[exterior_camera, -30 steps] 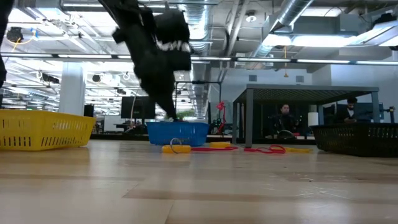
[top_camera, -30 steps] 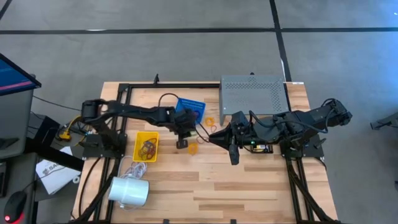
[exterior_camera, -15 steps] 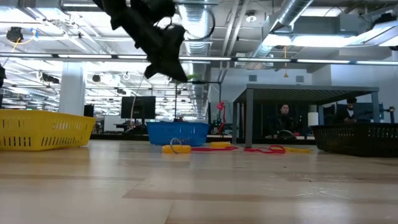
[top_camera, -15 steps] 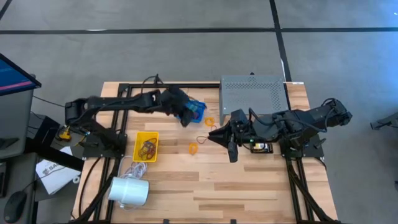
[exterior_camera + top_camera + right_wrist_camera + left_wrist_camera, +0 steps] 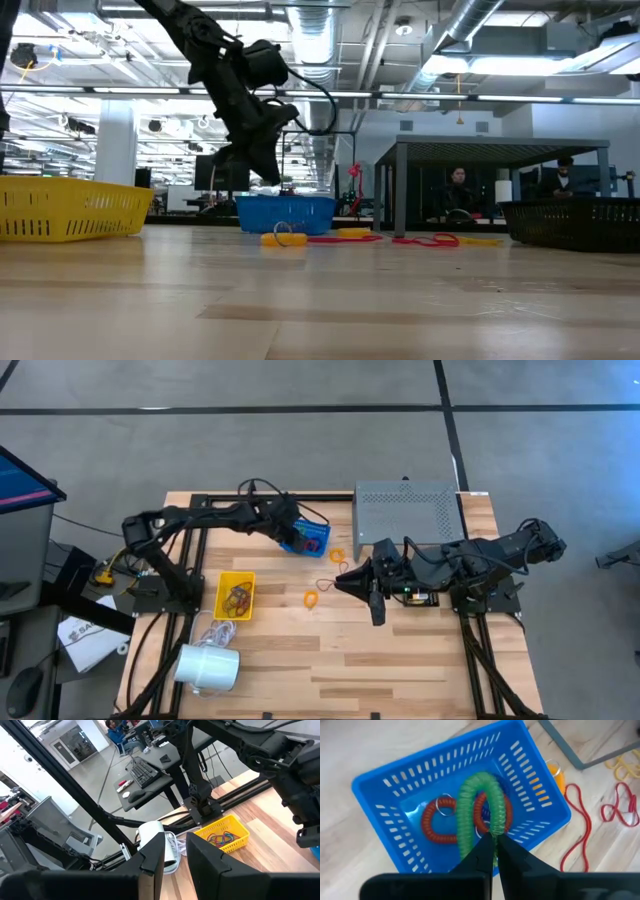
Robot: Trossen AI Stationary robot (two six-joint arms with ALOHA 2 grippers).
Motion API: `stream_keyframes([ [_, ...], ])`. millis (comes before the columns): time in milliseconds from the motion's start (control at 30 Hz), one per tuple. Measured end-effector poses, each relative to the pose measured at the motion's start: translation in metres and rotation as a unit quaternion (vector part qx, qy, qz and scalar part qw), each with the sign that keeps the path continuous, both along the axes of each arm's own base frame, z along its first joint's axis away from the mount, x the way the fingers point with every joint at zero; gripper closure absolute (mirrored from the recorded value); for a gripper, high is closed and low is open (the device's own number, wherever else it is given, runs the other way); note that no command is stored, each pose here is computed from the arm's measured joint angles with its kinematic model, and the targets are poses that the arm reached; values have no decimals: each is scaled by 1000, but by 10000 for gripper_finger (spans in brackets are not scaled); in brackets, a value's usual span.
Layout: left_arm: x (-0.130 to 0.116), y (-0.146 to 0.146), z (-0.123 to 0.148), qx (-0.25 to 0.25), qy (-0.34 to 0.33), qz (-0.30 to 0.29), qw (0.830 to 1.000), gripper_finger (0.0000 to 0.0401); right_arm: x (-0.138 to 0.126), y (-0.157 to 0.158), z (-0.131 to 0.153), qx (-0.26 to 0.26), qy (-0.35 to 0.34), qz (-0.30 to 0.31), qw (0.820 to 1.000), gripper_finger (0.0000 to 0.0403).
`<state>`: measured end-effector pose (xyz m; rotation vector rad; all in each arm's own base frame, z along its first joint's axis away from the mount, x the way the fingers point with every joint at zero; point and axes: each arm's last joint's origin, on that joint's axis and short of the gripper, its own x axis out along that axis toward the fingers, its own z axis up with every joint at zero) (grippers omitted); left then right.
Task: Pick & Place Office Desk Supplies
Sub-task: Put the green spring keychain into the blue bin
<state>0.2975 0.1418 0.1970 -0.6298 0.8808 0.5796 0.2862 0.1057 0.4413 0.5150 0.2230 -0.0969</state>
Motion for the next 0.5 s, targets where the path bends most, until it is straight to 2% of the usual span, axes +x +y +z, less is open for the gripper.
stream_keyframes([
  [500, -1, 5, -1, 5, 1, 12, 1000, 399, 0, 0, 0, -1, 2, 0, 1000, 326],
])
